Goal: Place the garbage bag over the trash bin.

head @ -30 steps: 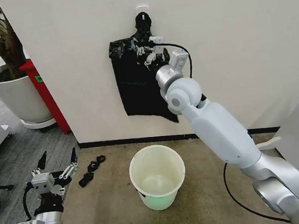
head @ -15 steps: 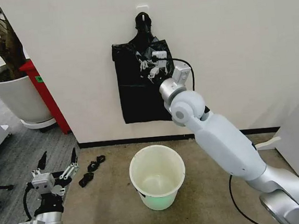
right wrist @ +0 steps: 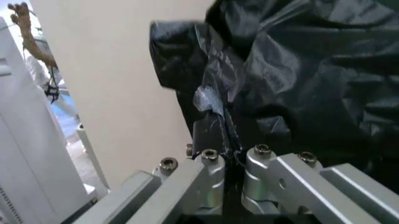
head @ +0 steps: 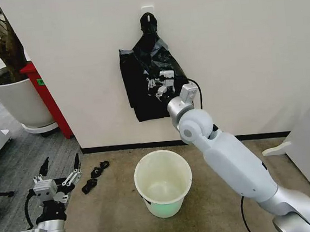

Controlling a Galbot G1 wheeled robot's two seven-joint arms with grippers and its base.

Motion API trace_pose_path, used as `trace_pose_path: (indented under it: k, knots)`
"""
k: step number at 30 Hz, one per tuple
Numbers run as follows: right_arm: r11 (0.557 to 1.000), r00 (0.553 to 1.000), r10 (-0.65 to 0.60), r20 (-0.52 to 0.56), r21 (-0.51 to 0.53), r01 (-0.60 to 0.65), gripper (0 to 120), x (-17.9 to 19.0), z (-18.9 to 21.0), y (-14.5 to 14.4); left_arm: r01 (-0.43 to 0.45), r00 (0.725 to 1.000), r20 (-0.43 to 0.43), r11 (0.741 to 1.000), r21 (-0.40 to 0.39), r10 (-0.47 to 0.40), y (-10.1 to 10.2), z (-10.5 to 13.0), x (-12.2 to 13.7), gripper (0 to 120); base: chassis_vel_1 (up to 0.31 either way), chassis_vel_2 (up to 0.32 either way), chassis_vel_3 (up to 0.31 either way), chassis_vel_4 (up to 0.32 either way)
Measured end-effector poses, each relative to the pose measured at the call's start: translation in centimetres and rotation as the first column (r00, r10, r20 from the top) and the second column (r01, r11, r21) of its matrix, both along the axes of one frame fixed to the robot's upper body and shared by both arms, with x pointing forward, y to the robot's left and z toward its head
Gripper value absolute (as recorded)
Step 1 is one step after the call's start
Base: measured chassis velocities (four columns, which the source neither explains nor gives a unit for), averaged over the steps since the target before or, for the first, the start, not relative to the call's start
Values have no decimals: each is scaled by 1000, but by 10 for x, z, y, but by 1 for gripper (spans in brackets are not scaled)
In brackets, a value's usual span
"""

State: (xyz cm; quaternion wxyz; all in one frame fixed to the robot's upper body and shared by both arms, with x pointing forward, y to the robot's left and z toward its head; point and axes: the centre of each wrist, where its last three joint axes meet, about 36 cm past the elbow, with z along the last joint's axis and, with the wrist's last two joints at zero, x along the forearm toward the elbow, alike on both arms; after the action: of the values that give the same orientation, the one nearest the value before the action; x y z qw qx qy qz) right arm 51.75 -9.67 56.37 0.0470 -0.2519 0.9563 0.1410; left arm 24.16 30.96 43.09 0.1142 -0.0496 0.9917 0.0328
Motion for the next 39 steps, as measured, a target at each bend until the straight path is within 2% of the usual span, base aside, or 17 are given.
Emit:
trace_pose_path:
  k: [7,23,39]
  knots:
    - [1000,1000,8,-28,-18,-8,0,-16,-23,-1,-3,1000,-2,1000,5,3,0,-2,0,90,0,0,0,0]
    - [999,998,14,-56,-30,-16,0,-34,-48,-1,-2,1000,0,1000,8,2,0,-2,0,88,0,0,0,0]
    - [999,992,18,-128,-39,-24,0,-55,-84,-4,-2,1000,2,1000,9,2,-1,-2,0,88,0,0,0,0]
